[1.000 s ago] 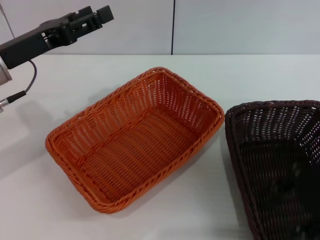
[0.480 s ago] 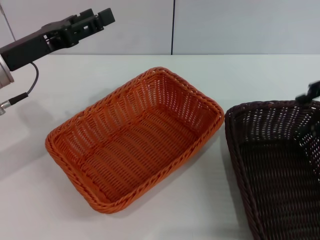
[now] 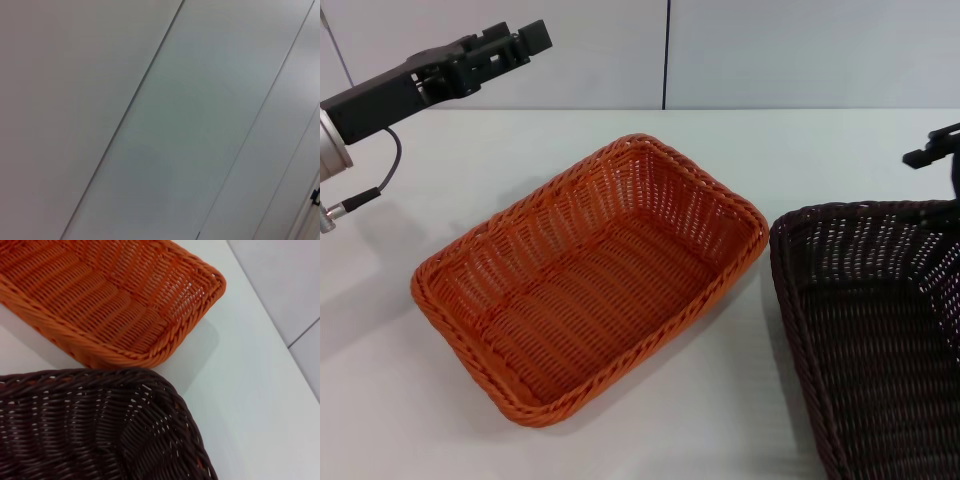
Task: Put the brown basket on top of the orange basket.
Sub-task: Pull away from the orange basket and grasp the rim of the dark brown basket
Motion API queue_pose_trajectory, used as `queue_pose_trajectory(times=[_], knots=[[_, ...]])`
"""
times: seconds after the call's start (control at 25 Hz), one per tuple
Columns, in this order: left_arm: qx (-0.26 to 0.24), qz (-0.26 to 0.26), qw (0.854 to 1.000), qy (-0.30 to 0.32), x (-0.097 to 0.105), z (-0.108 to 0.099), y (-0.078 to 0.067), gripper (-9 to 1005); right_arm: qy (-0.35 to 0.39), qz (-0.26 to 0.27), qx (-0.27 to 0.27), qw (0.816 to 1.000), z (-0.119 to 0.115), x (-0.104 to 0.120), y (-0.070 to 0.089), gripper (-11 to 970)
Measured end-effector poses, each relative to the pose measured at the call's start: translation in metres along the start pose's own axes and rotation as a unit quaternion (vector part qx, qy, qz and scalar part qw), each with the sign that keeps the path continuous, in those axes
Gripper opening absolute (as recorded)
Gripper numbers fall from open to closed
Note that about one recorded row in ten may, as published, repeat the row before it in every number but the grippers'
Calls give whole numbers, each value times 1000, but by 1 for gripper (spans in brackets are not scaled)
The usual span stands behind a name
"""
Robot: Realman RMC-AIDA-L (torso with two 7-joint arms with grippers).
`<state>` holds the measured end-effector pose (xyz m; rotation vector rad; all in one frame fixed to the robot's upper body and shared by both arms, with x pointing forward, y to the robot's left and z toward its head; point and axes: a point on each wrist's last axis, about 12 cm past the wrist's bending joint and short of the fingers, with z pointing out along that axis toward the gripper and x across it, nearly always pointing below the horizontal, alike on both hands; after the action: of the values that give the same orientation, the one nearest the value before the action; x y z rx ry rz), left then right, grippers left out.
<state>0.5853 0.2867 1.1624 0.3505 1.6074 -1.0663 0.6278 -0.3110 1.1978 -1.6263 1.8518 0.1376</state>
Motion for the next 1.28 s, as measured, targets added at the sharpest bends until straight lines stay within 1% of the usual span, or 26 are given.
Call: queue_pose_trajectory(times=[0.2, 0.4, 0.64, 0.8, 0.96, 1.16, 1.28], knots=[[-3, 0, 1000, -1, -1, 1, 1, 829, 6, -9, -7, 1000, 17, 1, -1, 677], [-4, -2, 1000, -2, -1, 3, 1, 829, 10, -12, -20, 1000, 26, 3, 0, 676], [-3, -2, 1000, -3, -3, 6, 1, 829, 14, -18, -41, 999, 36, 3, 6, 669], [-3, -6, 1000, -3, -2, 8, 2, 829, 16, -25, -57, 998, 46, 1, 16, 661], [-4, -7, 1000, -4, -2, 8, 2, 829, 16, -28, -58, 998, 46, 3, 19, 654], [-4, -7, 1000, -4, -2, 8, 2, 829, 15, -29, -56, 998, 43, 7, 22, 437], [-4, -7, 1000, -4, -2, 8, 2, 829, 15, -24, -58, 998, 40, 9, 23, 421]])
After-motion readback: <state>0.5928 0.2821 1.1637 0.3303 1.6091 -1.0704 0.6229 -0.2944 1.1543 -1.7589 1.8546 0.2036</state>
